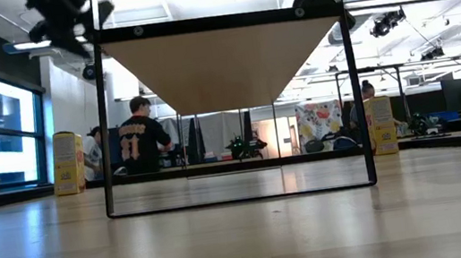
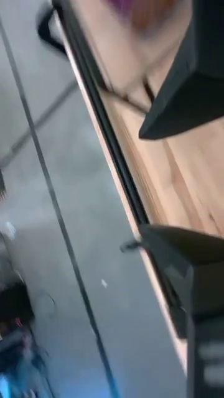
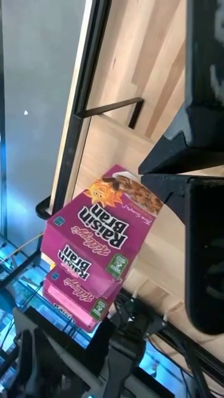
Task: Stack cereal on shelf
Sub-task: Put the left yellow cereal box on the shelf
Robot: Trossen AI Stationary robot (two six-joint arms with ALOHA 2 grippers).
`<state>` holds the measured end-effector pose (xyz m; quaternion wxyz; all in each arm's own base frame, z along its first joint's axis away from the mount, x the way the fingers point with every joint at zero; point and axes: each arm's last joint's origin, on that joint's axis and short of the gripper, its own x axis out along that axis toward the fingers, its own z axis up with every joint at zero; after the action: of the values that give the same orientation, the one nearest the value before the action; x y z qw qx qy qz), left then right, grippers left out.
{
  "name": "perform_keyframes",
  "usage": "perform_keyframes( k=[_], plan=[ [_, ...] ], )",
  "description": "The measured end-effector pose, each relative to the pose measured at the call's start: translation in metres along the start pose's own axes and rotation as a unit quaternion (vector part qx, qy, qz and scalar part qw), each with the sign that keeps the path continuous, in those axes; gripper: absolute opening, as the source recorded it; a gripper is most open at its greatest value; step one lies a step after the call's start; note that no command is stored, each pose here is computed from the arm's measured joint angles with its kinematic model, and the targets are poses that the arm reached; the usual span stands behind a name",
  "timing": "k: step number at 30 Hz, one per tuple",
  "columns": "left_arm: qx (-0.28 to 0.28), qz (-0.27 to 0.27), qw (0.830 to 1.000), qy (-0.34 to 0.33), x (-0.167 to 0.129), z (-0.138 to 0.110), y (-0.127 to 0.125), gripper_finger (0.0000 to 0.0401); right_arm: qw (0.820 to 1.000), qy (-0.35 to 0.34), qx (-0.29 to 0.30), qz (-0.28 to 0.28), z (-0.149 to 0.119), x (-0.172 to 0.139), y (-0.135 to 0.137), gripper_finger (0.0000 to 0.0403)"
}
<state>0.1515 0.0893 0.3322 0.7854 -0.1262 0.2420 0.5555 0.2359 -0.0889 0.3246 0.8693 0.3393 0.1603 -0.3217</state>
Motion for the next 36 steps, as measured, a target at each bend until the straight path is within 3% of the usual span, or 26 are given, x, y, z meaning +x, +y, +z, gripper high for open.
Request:
perform_keyframes(
  k=[6,13,20,25,30,36],
  plan=[
    [-0.075,0.061,0.994,0.049,0.023,-0.021,0.015,0.0286,1.0,0.0,0.0,0.0,0.0,0.0,0.0,0.0],
    [-0.19,0.133,0.97,0.066,0.047,-0.051,0.025,0.0289,1.0,0.001,-0.002,0.001,0.0,0.0,0.0,0.0],
    [-0.276,0.197,0.94,0.03,0.059,-0.059,0.037,0.0289,1.0,0.006,-0.007,-0.003,-0.001,0.0,-0.001,0.0],
    [-0.255,0.185,0.947,0.052,0.074,-0.054,0.043,0.0289,1.0,0.006,-0.007,-0.008,-0.002,0.001,-0.001,0.0],
    [-0.242,0.213,0.943,0.086,0.089,-0.058,0.047,0.0289,1.0,0.006,-0.014,-0.008,-0.001,0.001,-0.001,0.0],
    [-0.235,0.195,0.946,0.109,0.107,-0.059,0.044,0.0289,1.0,0.004,-0.015,-0.009,-0.001,0.001,-0.001,0.0]
  ],
)
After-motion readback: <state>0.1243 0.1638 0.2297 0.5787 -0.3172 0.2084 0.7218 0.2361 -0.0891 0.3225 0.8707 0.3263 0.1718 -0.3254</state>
